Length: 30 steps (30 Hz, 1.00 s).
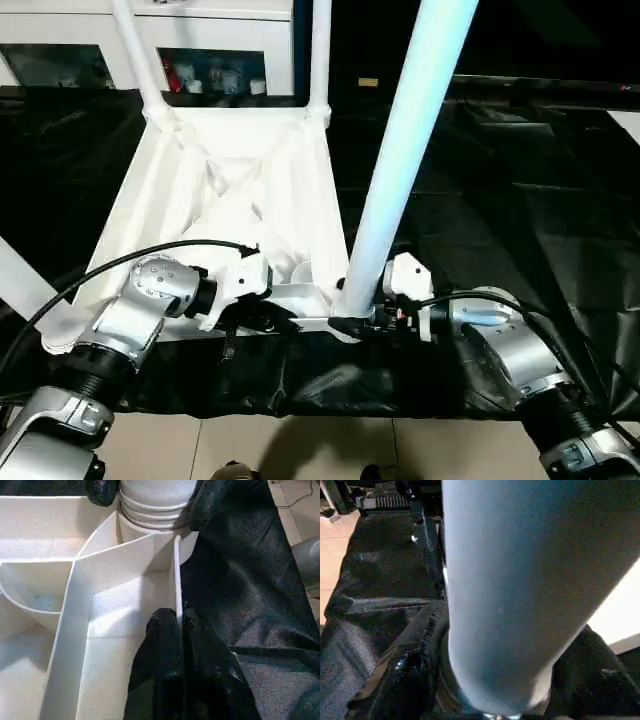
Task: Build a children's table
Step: Rotate leg to tighten
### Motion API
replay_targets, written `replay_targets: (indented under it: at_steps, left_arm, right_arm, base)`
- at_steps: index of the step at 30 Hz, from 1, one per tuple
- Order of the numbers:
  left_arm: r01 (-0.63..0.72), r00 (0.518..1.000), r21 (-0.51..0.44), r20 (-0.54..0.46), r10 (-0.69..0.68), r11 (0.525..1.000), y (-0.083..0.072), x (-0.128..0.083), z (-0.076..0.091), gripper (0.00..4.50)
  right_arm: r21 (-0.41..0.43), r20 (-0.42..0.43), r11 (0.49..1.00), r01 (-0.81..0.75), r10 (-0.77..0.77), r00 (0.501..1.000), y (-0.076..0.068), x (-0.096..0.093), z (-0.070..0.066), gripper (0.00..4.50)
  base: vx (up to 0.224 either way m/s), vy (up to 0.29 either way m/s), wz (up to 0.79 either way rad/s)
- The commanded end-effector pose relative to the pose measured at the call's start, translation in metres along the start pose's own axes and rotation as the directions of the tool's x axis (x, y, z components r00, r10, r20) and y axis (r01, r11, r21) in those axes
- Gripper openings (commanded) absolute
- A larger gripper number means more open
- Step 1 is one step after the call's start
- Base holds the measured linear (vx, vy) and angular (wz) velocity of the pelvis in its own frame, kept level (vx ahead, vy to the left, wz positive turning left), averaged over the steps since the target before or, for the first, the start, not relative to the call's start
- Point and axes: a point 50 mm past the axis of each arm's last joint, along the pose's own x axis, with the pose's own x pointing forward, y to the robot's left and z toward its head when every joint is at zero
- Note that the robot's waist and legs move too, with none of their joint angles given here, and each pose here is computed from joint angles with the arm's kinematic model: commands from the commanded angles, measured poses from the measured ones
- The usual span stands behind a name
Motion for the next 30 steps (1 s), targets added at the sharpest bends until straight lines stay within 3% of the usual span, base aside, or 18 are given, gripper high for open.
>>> replay_targets:
  at_steps: [1,10,14,15,16,20,22,25,26,28,30]
  left_arm:
    - [0.079,0.997,-0.051,-0.009,-0.080,0.996,-0.011,0.012,-0.013,0.00]
    - [0.057,0.998,-0.062,-0.004,-0.057,0.996,-0.009,0.014,-0.013,0.00]
    - [-0.027,1.000,-0.081,0.001,0.027,0.996,-0.002,0.025,-0.007,0.00]
    - [-0.104,0.994,-0.099,0.005,0.105,0.990,0.005,0.043,0.000,0.00]
    - [-0.132,0.991,-0.112,0.013,0.134,0.985,0.007,0.051,0.005,0.00]
    - [-0.168,0.984,-0.148,0.036,0.175,0.975,0.009,0.073,0.017,0.00]
    - [-0.185,0.980,-0.169,0.040,0.194,0.968,0.010,0.084,0.023,0.00]
    - [-0.209,0.976,-0.173,0.029,0.217,0.963,0.010,0.091,0.025,0.00]
    - [-0.214,0.975,-0.171,0.027,0.221,0.962,0.011,0.091,0.025,0.00]
    - [-0.213,0.975,-0.167,0.021,0.219,0.963,0.010,0.091,0.024,0.00]
    - [-0.205,0.978,-0.149,0.016,0.210,0.967,0.010,0.087,0.021,0.00]
  right_arm:
    - [0.002,-0.008,0.999,-0.039,0.039,0.999,0.005,0.006,-0.002,2.67]
    - [0.038,0.011,0.999,-0.025,0.024,1.000,0.009,0.011,-0.005,2.65]
    - [0.053,-0.001,0.995,0.085,-0.085,0.996,0.009,0.015,-0.010,2.65]
    - [0.125,-0.006,0.957,0.263,-0.265,0.964,0.011,0.026,-0.015,2.65]
    - [0.166,-0.012,0.928,0.334,-0.337,0.942,0.012,0.031,-0.018,2.65]
    - [0.291,-0.054,0.830,0.476,-0.483,0.874,0.017,0.050,-0.021,2.65]
    - [0.313,-0.089,0.786,0.533,-0.535,0.840,0.019,0.065,-0.020,2.65]
    - [0.304,-0.025,0.796,0.523,-0.542,0.840,0.020,0.084,-0.003,2.65]
    - [0.315,0.016,0.798,0.513,-0.545,0.838,0.019,0.086,0.004,2.65]
    - [0.324,0.054,0.788,0.523,-0.568,0.822,0.016,0.083,0.010,3.35]
    - [0.332,0.075,0.786,0.522,-0.574,0.816,0.012,0.074,0.009,3.37]
  base:
    - [0.000,0.000,0.00]
    - [0.000,0.000,0.00]
    - [0.000,0.000,0.00]
    - [0.000,0.000,0.00]
    - [0.000,0.000,0.00]
    - [0.000,0.000,0.00]
    - [0.000,0.000,0.00]
    - [-0.019,0.019,-0.02]
    - [-0.057,0.056,-0.07]
    - [-0.023,0.027,-0.01]
    - [0.000,0.000,0.00]
